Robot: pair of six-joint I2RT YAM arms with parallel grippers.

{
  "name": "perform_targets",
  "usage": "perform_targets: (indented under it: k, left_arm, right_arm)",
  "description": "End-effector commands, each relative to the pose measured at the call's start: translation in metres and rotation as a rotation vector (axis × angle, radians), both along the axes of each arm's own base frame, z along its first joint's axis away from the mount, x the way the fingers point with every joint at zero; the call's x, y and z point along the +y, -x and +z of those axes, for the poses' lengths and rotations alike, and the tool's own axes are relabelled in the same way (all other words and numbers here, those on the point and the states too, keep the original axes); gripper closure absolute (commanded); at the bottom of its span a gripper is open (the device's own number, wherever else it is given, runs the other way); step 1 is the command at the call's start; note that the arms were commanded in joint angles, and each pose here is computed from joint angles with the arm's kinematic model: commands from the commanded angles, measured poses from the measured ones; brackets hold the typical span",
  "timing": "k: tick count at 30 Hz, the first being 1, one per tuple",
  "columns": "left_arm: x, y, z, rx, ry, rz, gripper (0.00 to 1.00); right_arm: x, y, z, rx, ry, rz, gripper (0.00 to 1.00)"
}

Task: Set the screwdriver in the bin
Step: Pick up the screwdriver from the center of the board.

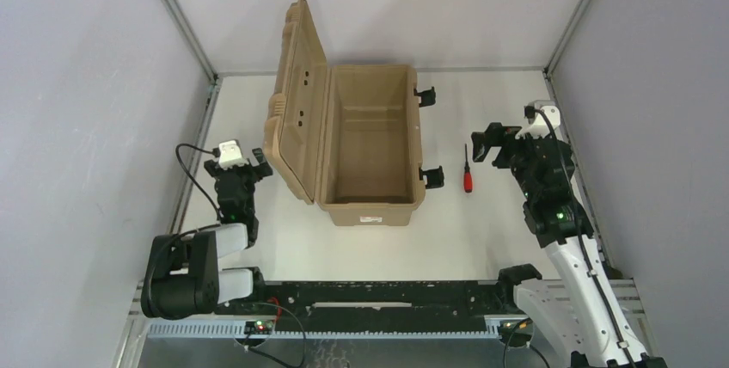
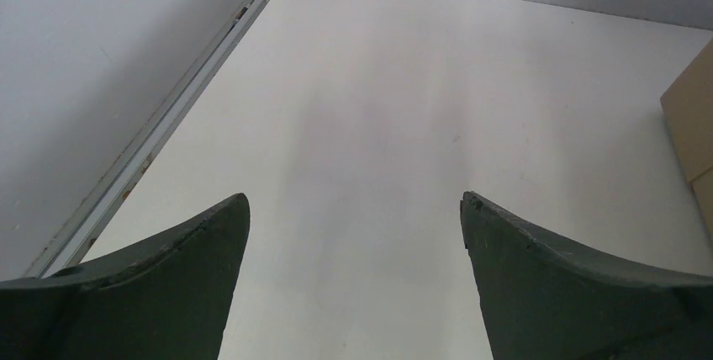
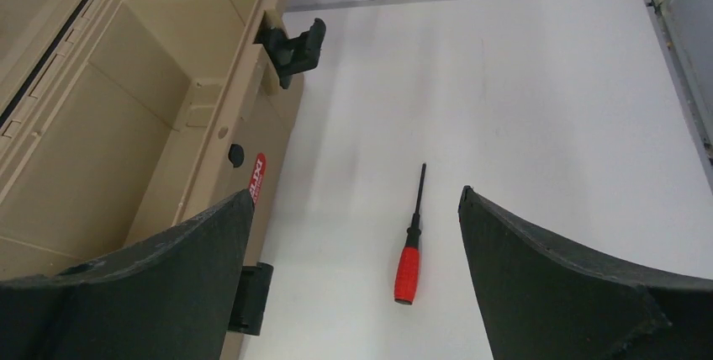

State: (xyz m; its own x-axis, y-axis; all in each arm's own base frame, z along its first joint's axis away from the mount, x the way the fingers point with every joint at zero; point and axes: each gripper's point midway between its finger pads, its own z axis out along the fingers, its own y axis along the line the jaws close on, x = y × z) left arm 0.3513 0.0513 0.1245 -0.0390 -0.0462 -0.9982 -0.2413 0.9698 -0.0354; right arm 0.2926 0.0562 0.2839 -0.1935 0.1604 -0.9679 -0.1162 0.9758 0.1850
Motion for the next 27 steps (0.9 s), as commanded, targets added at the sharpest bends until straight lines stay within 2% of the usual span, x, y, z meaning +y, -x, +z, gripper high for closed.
perform_targets:
  k: [1, 17, 27]
  left_arm:
    - [0.002, -0.002, 0.010, -0.034, -0.016, 0.003, 0.00]
    - [0.002, -0.002, 0.011, -0.035, -0.016, 0.003, 0.00]
    - [0.001, -0.002, 0.011, -0.035, -0.017, 0.002, 0.00]
  right_arm:
    - [-0.001, 0.000, 0.012, -0.051, -0.010, -0.009, 0.00]
    - [0.004, 0.003, 0.023, -0.079, -0.041, 0.004, 0.00]
    - [0.009, -0.003, 0.027, 0.060, -0.036, 0.002, 0.00]
